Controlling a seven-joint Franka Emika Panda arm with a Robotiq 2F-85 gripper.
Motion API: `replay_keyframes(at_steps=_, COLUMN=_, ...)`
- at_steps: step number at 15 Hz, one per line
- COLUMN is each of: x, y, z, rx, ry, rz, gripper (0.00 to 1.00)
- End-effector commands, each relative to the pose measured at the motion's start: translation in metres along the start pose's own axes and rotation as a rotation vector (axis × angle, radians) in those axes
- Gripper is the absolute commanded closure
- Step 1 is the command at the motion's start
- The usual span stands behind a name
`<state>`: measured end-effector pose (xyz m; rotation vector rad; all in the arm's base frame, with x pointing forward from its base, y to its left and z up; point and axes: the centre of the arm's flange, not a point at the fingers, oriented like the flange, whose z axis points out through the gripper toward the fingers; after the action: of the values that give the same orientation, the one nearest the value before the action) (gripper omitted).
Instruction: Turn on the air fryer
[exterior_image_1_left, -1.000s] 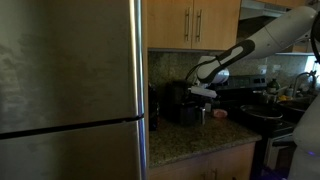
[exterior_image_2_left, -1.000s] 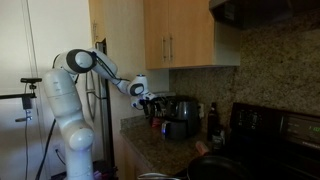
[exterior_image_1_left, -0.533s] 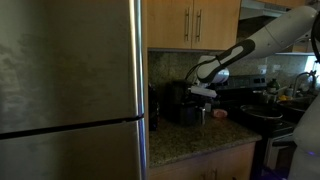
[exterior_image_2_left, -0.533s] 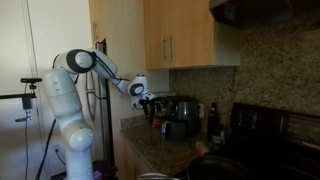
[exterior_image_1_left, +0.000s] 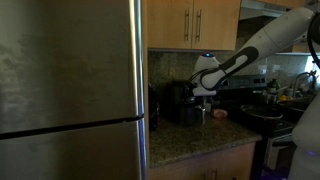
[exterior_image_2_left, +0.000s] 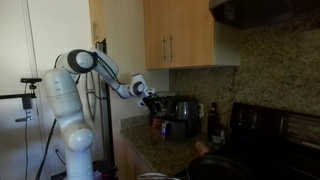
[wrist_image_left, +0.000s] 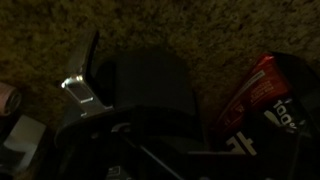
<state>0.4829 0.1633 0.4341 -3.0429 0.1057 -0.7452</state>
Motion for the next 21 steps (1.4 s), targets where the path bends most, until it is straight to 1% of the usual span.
replay_keyframes(at_steps=1, x=0.002, y=0.002, z=0.003, rx=-0.009, ry=0.025, rz=-0.023, gripper=0.00)
replay_keyframes(at_steps=3, x=0.003, y=0.004, z=0.007, rx=-0.013, ry=0.035, rz=-0.039, gripper=0.00)
replay_keyframes(at_steps=4, x=0.004, y=0.005, z=0.015, rx=-0.041, ry=0.041, rz=-0.048, gripper=0.00)
replay_keyframes(at_steps=6, x=0.010, y=0.011, z=0.041, rx=-0.055, ry=0.069, rz=-0.055, gripper=0.00)
replay_keyframes(at_steps=9, x=0.007, y=0.016, z=0.054, rx=-0.064, ry=0.084, rz=-0.018, gripper=0.00)
replay_keyframes(at_steps=10, x=0.005, y=0.019, z=0.062, rx=-0.052, ry=0.095, rz=-0.011, gripper=0.00)
replay_keyframes(at_steps=11, x=0.002, y=0.020, z=0.041, rx=-0.064, ry=0.069, rz=-0.024, gripper=0.00)
replay_keyframes(at_steps=14, x=0.001, y=0.019, z=0.045, rx=-0.061, ry=0.067, rz=-0.020, gripper=0.00)
replay_keyframes(at_steps=17, x=0.007, y=0.020, z=0.051, rx=-0.044, ry=0.104, rz=-0.003, gripper=0.00)
replay_keyframes(at_steps=21, x=0.008, y=0.016, z=0.050, rx=-0.006, ry=0.149, rz=0.064, gripper=0.00)
